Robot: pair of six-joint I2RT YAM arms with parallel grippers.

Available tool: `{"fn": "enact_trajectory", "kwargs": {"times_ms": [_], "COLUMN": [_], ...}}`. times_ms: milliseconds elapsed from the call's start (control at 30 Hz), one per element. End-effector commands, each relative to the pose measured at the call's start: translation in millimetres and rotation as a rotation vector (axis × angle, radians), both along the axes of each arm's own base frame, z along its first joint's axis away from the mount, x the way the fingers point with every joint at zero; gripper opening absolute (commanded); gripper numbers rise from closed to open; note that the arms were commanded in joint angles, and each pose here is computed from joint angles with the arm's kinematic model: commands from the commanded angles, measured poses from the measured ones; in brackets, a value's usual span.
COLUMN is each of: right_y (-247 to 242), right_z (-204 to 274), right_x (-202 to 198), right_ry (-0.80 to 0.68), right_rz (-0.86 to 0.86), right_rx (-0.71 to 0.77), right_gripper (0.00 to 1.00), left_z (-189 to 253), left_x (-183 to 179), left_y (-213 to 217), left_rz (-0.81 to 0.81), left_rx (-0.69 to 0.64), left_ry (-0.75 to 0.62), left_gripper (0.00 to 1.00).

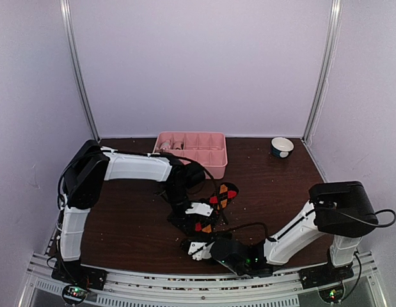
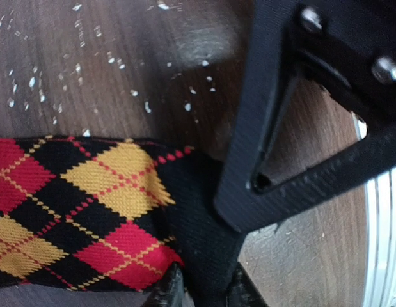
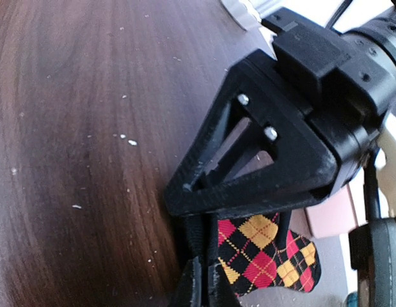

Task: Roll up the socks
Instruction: Roll the sock at the center of the board.

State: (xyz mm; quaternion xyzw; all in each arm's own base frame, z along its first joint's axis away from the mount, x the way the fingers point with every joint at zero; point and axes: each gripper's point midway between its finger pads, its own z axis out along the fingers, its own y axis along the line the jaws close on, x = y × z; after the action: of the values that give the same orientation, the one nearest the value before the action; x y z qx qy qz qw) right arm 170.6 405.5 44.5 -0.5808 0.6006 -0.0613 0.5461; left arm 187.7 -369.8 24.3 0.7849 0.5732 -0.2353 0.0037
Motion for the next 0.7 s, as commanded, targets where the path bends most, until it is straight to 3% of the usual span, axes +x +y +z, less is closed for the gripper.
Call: {"fn": "enact_trajectory", "kwargs": {"times_ms": [0, 133, 367, 667], "right_y": [3, -5, -15, -18], "right_z": [0, -4, -16, -33], "right_x": [-2, -4, -18, -19], "right_ry": [0.086, 0.166, 0.406, 0.699], "right_rz": [-0.007, -0.028, -0.020, -0.047], "right_rx": [0.064, 0.106, 0.207, 0.299], "right_gripper": [0.00, 0.00, 0.00, 0.00], "left_z": [0, 8, 37, 51], "left_x": [0, 4, 24, 9], "left_y": [0, 2, 10, 23], "left_rz": [0.000, 0.028, 0.163, 0.162], "left_rx": [-0.012, -0.049, -0.171, -0.245], "left_ry": [-0.001, -0.062, -0.248, -0.227], "left_gripper": [0.31, 0.41, 0.43, 0.43]}}
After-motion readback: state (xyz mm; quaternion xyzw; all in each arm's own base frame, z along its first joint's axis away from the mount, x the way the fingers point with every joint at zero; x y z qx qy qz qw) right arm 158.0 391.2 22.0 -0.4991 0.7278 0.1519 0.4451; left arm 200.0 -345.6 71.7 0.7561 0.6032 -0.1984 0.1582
